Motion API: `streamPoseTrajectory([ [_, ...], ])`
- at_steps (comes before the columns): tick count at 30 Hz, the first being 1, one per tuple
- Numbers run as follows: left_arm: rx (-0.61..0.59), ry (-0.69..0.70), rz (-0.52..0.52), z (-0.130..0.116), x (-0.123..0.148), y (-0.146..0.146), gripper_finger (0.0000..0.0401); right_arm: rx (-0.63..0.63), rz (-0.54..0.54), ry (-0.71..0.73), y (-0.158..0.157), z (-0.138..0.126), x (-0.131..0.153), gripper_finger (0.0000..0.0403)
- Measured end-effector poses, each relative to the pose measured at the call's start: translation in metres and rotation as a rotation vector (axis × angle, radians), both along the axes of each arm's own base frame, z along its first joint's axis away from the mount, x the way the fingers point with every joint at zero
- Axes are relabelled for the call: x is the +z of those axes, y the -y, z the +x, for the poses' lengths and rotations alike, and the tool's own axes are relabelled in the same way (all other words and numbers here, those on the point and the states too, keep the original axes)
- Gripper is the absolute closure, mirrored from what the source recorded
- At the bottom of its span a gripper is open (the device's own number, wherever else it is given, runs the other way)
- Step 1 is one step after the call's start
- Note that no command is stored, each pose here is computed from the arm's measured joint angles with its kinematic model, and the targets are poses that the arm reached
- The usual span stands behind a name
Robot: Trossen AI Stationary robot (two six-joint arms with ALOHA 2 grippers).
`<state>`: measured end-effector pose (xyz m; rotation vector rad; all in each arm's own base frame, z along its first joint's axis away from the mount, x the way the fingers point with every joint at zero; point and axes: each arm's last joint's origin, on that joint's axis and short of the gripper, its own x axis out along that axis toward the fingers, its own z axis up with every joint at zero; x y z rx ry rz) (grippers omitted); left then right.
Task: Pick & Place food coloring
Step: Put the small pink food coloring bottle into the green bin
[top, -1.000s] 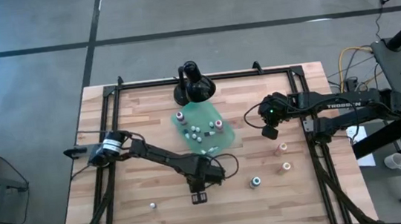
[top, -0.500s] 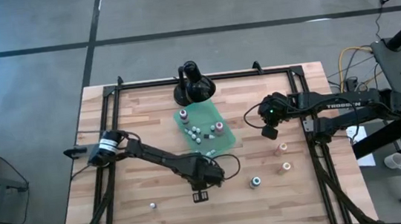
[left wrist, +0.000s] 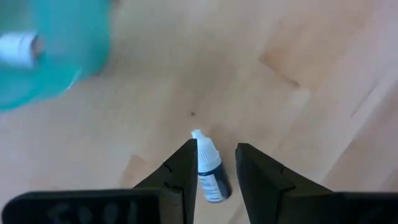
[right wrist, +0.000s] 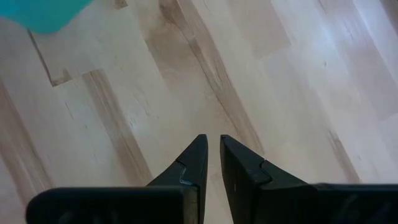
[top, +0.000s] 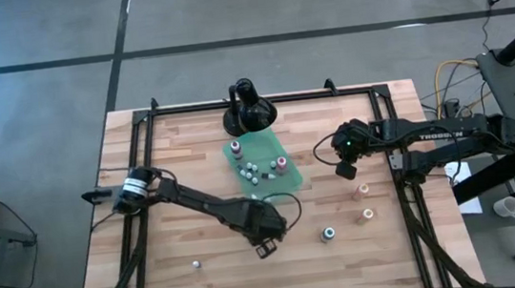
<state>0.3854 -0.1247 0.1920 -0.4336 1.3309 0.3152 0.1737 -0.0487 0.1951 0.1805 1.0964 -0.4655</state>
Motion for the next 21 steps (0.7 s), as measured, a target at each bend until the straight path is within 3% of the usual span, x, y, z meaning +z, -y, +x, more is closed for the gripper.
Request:
streamPoseTrajectory([
  [6,0.195,-0.004,-0.037,-0.005,0.004,0.003,0.0318,-0.025,0.011,0.006,0.000,0.000,-0.001,0.0365],
  [11,0.318,-0.098,-0.154,-0.012,-0.013,-0.002,0.0318,-0.027,0.011,0.008,0.000,0.000,-0.002,0.0365],
  [21,0.347,-0.066,-0.147,-0.011,-0.014,-0.007,0.0318,-0.028,0.011,0.009,0.000,0.000,-0.002,0.0365],
])
